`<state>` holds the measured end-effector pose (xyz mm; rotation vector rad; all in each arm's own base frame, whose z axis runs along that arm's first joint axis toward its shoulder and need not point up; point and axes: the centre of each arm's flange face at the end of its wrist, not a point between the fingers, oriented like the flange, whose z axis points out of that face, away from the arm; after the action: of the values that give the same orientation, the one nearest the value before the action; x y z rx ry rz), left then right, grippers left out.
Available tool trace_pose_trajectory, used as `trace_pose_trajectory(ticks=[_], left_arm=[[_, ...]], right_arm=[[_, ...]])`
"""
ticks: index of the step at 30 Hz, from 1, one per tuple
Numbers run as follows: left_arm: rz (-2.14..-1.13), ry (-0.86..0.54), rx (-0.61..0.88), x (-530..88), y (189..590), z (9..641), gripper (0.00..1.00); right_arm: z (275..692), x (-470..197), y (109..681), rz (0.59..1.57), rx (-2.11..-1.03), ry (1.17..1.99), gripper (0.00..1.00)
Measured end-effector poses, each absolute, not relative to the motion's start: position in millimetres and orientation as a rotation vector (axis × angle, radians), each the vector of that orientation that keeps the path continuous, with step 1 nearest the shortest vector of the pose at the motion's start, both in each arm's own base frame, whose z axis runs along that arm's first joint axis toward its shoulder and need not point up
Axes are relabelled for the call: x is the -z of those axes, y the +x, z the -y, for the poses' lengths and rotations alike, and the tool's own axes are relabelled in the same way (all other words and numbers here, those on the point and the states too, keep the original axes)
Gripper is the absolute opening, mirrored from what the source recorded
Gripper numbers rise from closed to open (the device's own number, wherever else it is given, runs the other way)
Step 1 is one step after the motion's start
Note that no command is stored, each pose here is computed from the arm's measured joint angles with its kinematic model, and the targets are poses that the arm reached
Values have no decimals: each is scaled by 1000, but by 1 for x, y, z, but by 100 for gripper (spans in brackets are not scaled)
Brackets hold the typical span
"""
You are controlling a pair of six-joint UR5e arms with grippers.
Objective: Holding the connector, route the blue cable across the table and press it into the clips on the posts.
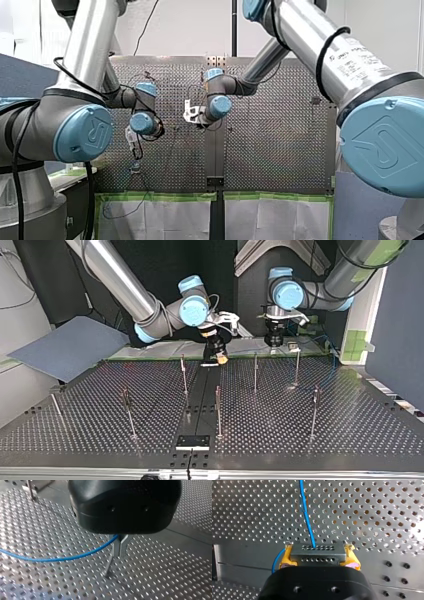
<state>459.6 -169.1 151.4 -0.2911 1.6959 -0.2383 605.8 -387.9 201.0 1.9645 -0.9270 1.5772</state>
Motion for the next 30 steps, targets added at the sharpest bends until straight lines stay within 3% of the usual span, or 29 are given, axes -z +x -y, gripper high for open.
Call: trace_pose_trajectory(ticks=[30], left_arm=[[-1686,-282,241,-142,534,151,0]], right_arm=[[426,-190,588,964,-1607,1919,0]])
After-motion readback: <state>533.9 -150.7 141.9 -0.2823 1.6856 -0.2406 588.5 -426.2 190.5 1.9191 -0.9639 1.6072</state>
